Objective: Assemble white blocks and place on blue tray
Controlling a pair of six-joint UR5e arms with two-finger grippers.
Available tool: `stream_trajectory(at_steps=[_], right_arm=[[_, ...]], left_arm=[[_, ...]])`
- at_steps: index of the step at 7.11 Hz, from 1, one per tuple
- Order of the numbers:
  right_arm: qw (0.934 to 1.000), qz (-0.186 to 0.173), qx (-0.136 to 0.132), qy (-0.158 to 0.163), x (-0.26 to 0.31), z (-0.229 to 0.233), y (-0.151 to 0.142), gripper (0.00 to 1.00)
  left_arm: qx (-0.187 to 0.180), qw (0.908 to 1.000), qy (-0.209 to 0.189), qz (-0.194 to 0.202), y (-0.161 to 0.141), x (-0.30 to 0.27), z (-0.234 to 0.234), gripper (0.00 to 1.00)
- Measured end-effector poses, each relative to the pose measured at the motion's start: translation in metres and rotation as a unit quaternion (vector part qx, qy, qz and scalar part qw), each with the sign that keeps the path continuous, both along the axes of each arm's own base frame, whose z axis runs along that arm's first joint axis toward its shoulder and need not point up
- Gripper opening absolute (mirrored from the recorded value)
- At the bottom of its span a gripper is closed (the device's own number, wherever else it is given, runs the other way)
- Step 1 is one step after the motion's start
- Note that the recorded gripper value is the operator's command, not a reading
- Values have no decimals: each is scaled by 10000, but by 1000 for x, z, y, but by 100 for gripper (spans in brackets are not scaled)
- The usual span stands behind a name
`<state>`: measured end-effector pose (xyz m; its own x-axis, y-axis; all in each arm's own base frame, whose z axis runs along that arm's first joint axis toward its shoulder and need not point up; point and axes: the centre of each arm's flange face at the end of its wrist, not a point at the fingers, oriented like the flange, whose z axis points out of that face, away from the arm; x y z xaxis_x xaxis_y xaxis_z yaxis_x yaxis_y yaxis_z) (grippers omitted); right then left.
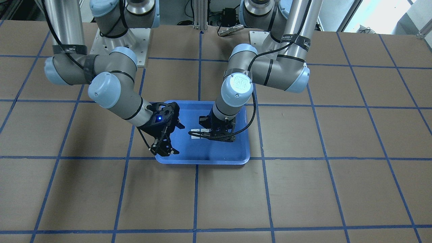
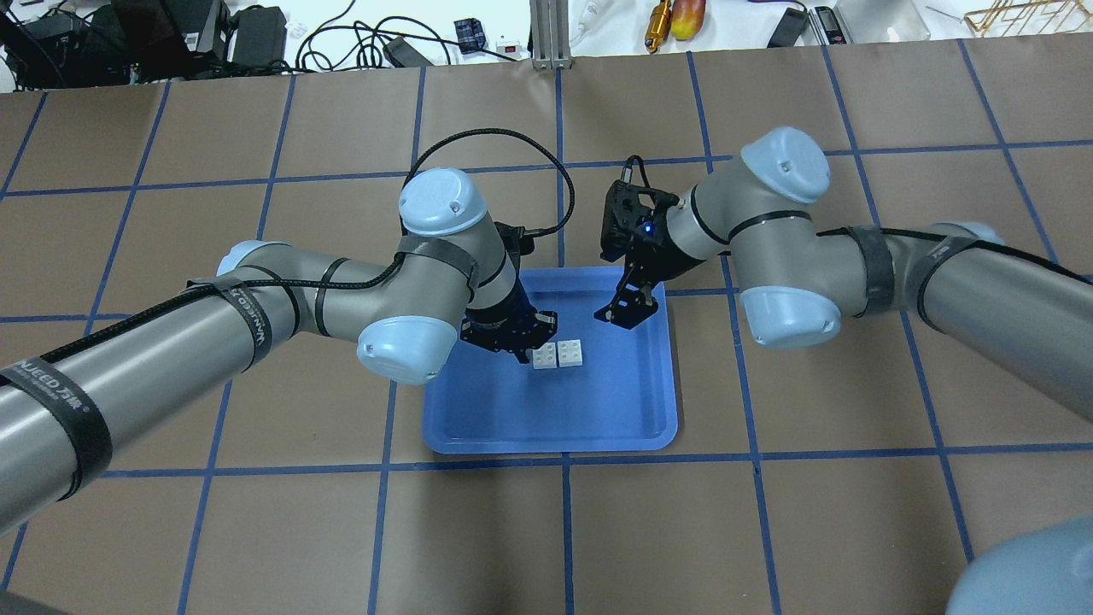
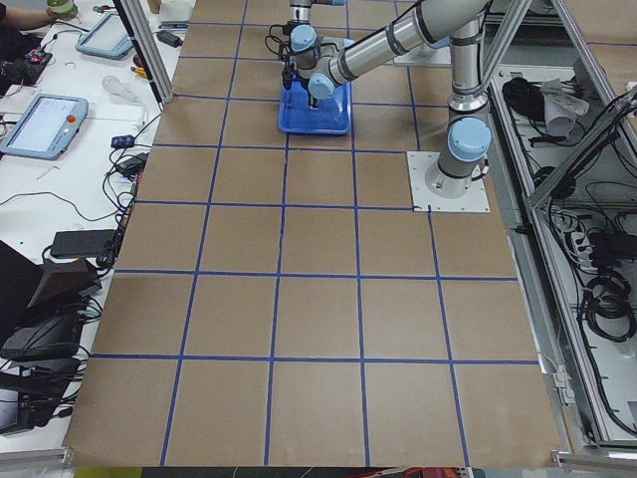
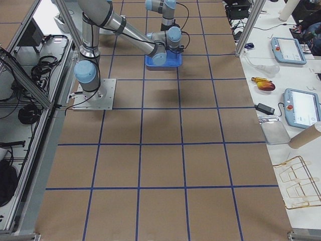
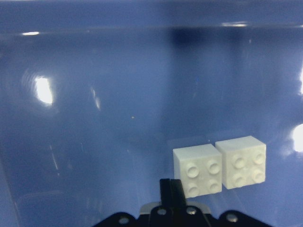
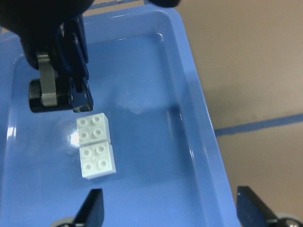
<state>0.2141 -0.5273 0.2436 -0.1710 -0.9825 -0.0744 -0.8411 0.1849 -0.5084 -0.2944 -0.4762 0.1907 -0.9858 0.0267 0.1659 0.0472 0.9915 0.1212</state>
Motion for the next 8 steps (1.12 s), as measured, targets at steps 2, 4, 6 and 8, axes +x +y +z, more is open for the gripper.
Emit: stream_trajectory(at_steps=[2, 4, 6, 8], right_arm=[[9977, -371, 487, 284, -43, 68, -21, 100], [9915, -860, 604, 773, -88, 147, -21, 100], [9736, -1628, 898, 1326, -109, 204, -10, 100], [9445, -2641, 1087, 1621, -113, 234, 7, 100]], left_arm=[[59, 10000, -29, 65, 0, 0, -5, 9], [93, 9999, -54, 87, 0, -1, -9, 9], [123, 9997, -63, 187, 1, -2, -10, 9], [147, 9994, -65, 312, 1, -5, -11, 9]])
